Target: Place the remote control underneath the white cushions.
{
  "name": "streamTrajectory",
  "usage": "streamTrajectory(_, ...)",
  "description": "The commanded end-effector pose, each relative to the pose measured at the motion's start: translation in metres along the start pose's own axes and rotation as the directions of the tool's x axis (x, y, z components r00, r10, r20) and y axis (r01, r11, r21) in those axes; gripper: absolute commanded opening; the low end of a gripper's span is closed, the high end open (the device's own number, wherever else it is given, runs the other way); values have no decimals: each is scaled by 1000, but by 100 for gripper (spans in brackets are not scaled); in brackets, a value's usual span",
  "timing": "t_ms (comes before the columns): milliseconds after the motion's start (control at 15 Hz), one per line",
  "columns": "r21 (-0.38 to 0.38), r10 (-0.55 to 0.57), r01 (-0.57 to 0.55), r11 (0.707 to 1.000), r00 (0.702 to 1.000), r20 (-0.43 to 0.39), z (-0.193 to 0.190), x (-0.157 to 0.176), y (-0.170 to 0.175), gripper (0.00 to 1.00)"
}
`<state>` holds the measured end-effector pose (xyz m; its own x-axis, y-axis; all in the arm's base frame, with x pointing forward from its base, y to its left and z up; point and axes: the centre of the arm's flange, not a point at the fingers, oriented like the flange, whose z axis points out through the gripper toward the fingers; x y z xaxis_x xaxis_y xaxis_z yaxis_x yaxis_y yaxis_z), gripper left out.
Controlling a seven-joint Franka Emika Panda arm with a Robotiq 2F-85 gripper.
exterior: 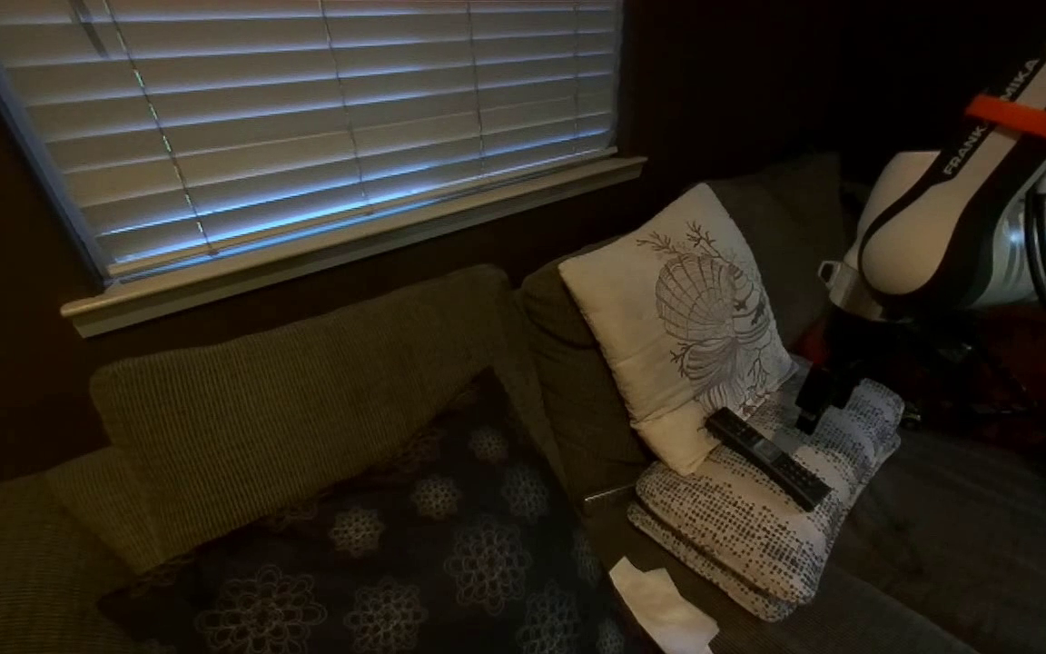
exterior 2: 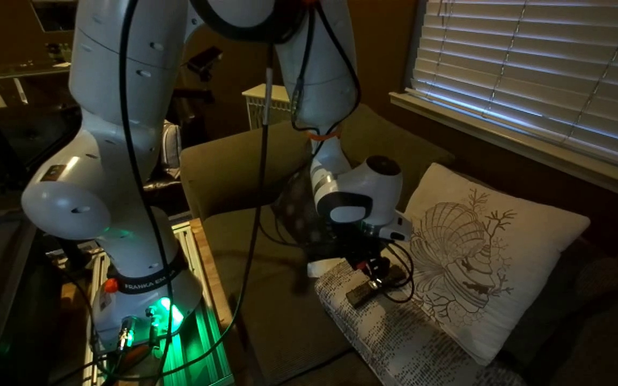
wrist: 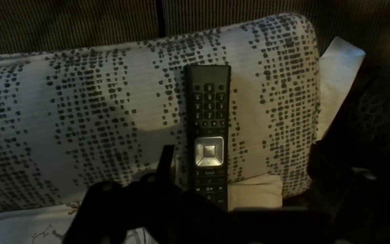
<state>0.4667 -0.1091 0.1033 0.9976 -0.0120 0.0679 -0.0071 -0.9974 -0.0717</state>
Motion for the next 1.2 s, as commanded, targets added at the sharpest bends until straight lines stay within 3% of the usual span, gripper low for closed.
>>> streamTrajectory(0, -34, -27, 29, 999, 999, 46, 33, 12, 5, 100)
streamTrajectory(333, -88, -68, 74, 993, 995, 71, 64, 26, 3, 100)
streamTrajectory(1133, -62, -86, 90, 994, 995, 52, 107, 59, 3, 100)
